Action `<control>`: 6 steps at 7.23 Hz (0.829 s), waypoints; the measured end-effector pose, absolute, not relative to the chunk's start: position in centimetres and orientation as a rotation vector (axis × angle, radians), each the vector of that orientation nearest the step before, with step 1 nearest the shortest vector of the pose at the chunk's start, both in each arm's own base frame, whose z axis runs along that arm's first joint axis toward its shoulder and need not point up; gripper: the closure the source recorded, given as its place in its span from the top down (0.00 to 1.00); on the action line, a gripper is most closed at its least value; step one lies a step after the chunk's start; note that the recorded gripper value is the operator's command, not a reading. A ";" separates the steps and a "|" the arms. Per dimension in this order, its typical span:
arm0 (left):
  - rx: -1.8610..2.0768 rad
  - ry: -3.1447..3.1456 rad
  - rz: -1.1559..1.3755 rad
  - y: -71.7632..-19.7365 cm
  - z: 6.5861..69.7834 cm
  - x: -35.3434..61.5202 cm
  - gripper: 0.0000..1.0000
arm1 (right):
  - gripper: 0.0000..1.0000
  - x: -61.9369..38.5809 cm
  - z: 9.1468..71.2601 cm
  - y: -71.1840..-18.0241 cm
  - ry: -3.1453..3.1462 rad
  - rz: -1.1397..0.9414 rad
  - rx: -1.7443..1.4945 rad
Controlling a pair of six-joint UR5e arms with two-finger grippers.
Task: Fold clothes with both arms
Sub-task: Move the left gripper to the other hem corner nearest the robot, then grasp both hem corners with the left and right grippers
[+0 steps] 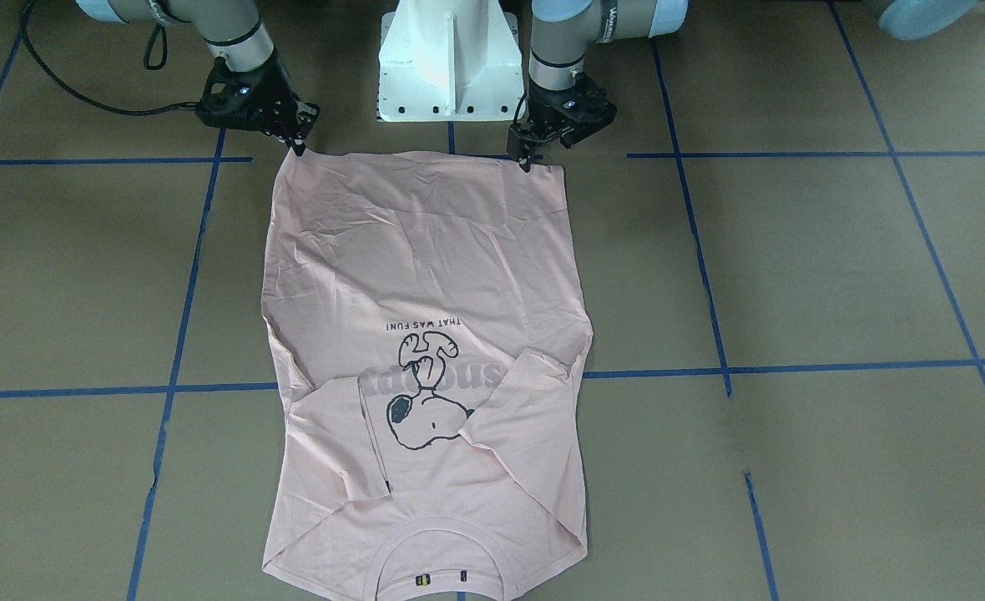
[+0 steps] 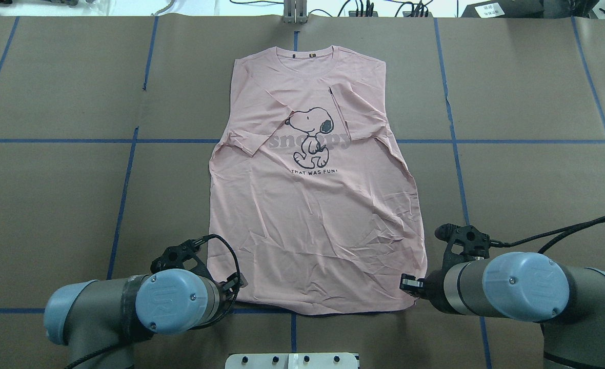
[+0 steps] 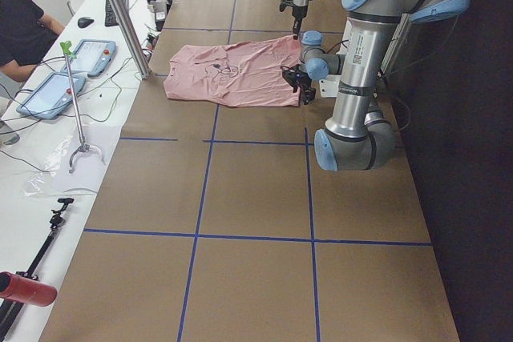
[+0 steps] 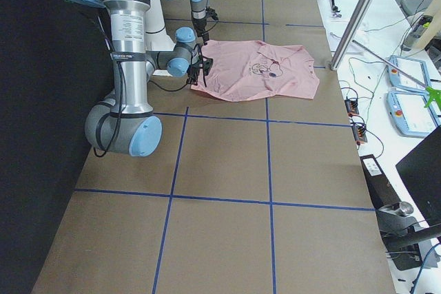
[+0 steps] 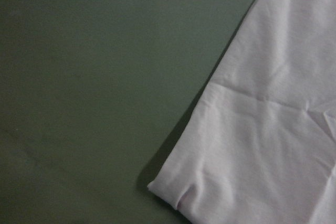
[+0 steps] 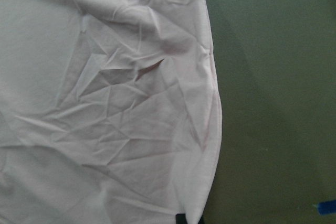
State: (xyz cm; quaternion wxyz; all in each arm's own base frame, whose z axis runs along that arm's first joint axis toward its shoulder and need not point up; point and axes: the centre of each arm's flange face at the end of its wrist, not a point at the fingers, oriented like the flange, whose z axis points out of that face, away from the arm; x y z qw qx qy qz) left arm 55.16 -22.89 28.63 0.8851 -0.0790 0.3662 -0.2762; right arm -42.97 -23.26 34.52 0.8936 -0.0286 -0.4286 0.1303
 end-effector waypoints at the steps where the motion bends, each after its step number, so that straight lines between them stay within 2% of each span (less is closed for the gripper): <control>1: -0.164 0.755 -0.578 -22.9 29.1 55.1 0.91 | 0.00 -43.0 34.5 -23.3 -0.890 0.270 -0.060; 6: -0.159 0.746 -0.591 -23.5 29.5 55.0 0.89 | 0.00 -42.9 34.5 -23.3 -0.890 0.272 -0.060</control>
